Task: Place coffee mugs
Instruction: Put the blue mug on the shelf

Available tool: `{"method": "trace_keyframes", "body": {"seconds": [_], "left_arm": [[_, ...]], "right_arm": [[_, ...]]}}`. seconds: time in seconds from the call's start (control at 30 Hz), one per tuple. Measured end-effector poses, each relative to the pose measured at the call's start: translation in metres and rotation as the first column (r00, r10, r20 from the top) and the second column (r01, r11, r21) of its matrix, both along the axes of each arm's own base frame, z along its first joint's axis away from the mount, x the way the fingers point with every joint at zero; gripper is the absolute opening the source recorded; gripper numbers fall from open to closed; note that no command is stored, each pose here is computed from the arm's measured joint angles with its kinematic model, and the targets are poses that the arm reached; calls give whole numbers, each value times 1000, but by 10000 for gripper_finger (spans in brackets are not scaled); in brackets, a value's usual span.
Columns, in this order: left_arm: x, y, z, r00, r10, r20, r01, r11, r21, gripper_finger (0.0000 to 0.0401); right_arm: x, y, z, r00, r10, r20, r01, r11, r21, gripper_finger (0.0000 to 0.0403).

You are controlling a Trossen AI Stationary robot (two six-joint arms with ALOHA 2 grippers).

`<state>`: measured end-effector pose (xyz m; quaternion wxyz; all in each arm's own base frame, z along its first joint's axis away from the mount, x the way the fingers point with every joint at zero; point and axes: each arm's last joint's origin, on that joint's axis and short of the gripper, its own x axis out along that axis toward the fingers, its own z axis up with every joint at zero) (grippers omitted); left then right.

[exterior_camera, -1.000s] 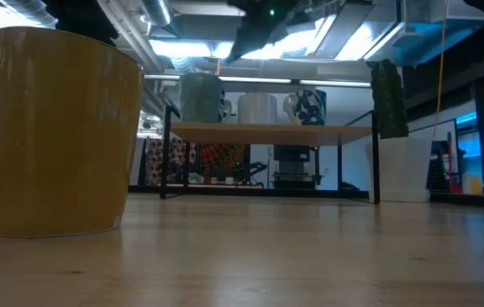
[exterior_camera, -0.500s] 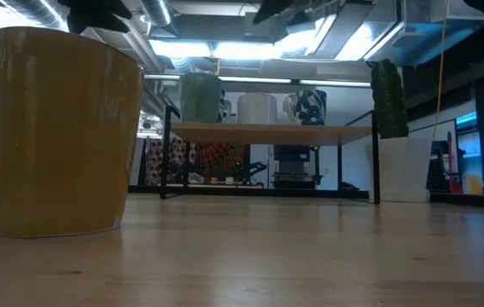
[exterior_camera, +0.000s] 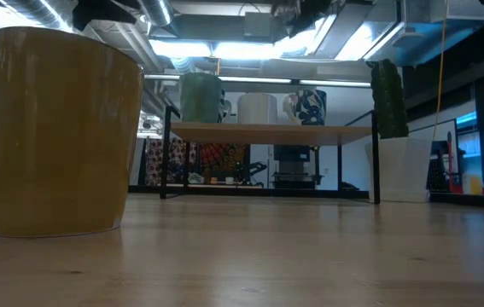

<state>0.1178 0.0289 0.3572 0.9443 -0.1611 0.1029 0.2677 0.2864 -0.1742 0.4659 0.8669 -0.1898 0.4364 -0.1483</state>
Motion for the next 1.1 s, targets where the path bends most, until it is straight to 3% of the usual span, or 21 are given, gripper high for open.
{"method": "trace_keyframes", "body": {"seconds": [0.27, 0.43, 0.63, 0.8, 1.1], "left_arm": [[1, -2, 0, 998, -50, 31, 51, 997, -59, 154], [1, -2, 0, 998, -53, 28, 54, 997, -57, 154], [2, -4, 0, 989, -143, 34, 146, 986, -85, 154], [3, -8, 0, 962, -270, 48, 274, 954, -124, 154], [3, -9, -1, 957, -288, 46, 291, 948, -129, 154]], "right_arm": [[-13, 26, -14, 981, 18, -194, 20, 981, 191, 185], [-7, 57, -12, 982, 55, -183, -20, 983, 184, 175], [-8, 90, -24, 970, -1, -243, 41, 986, 160, 167], [-23, 117, -41, 956, -5, -292, 71, 974, 214, 166], [-64, 155, -73, 956, -88, -278, 174, 937, 303, 166]]}}
